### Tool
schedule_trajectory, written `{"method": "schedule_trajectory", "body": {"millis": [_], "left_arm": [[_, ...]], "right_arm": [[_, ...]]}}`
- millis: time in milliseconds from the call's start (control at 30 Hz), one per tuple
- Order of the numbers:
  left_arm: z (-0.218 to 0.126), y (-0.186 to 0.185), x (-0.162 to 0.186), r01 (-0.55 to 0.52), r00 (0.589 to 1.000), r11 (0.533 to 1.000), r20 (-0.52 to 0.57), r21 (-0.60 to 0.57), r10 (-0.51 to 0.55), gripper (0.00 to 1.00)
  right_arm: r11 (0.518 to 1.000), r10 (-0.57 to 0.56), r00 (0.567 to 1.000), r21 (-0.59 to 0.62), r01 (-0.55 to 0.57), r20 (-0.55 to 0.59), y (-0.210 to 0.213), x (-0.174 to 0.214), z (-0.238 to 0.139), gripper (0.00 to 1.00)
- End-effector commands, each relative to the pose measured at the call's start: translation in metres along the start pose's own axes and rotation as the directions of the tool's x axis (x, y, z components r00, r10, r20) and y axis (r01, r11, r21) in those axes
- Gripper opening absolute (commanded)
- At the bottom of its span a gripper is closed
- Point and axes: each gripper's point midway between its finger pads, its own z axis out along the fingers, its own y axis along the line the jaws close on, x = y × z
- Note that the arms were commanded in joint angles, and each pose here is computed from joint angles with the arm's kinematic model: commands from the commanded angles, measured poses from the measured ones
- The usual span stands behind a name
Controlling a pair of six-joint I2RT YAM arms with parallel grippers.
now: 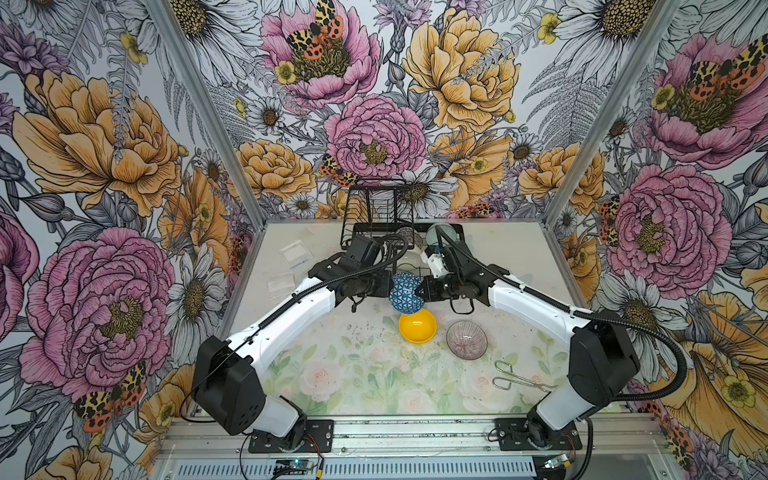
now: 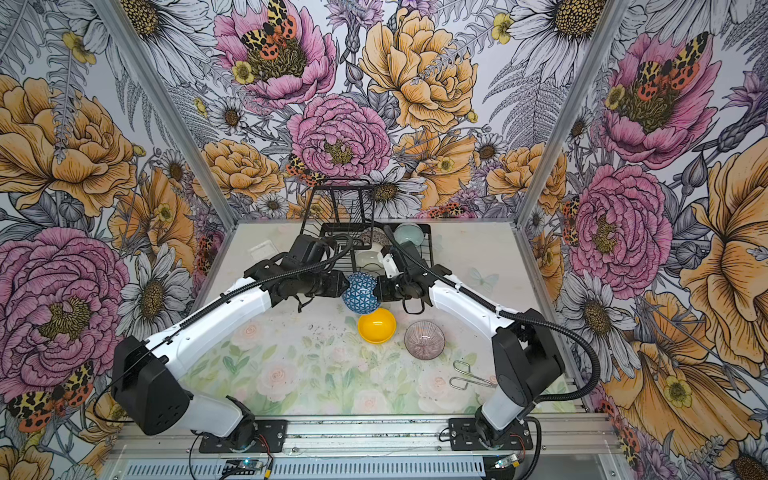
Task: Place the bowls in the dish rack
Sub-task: 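Close the right gripper on the blue bowl's rim while the left gripper releases and withdraws, then carry the blue bowl with the right gripper into the rack beside the teal bowl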
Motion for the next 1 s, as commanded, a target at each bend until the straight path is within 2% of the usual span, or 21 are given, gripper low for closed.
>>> {"method": "schedule_trajectory", "body": {"millis": [0,267,400,567,700,800,967], "left_arm": [[-0.019,-0.008,-0.016,-0.031,0.996,0.999,0.087,0.032,0.029,0.44],[-0.04,-0.006,-0.023,-0.035,0.989,0.999,0.146,0.018,0.032,0.79],[-0.048,0.002,-0.023,-0.031,0.984,0.999,0.174,-0.017,0.034,0.99],[-0.057,0.022,-0.021,0.008,0.98,0.998,0.199,-0.061,0.004,0.99],[-0.067,0.045,-0.019,0.044,0.975,0.992,0.221,-0.121,-0.016,0.99],[-0.07,0.071,-0.015,0.092,0.973,0.98,0.227,-0.174,-0.051,0.99],[-0.07,0.117,-0.004,0.2,0.962,0.948,0.235,-0.249,-0.141,0.99]], "right_arm": [[0.995,-0.065,0.995,-0.065,0.07,0.078,0.023,-0.017,-0.022,0.0],[0.996,-0.076,0.992,-0.033,0.079,0.096,0.015,-0.019,-0.033,0.0],[0.995,-0.094,0.989,0.029,0.091,0.113,0.002,-0.02,-0.042,0.0],[0.978,-0.153,0.977,0.162,0.129,0.146,-0.021,-0.028,-0.06,0.0],[0.943,-0.211,0.957,0.298,0.146,0.199,-0.045,-0.039,-0.085,0.0],[0.9,-0.27,0.936,0.404,0.162,0.226,-0.06,-0.048,-0.105,0.0],[0.78,-0.4,0.888,0.593,0.2,0.227,-0.082,-0.072,-0.132,0.0]]}}
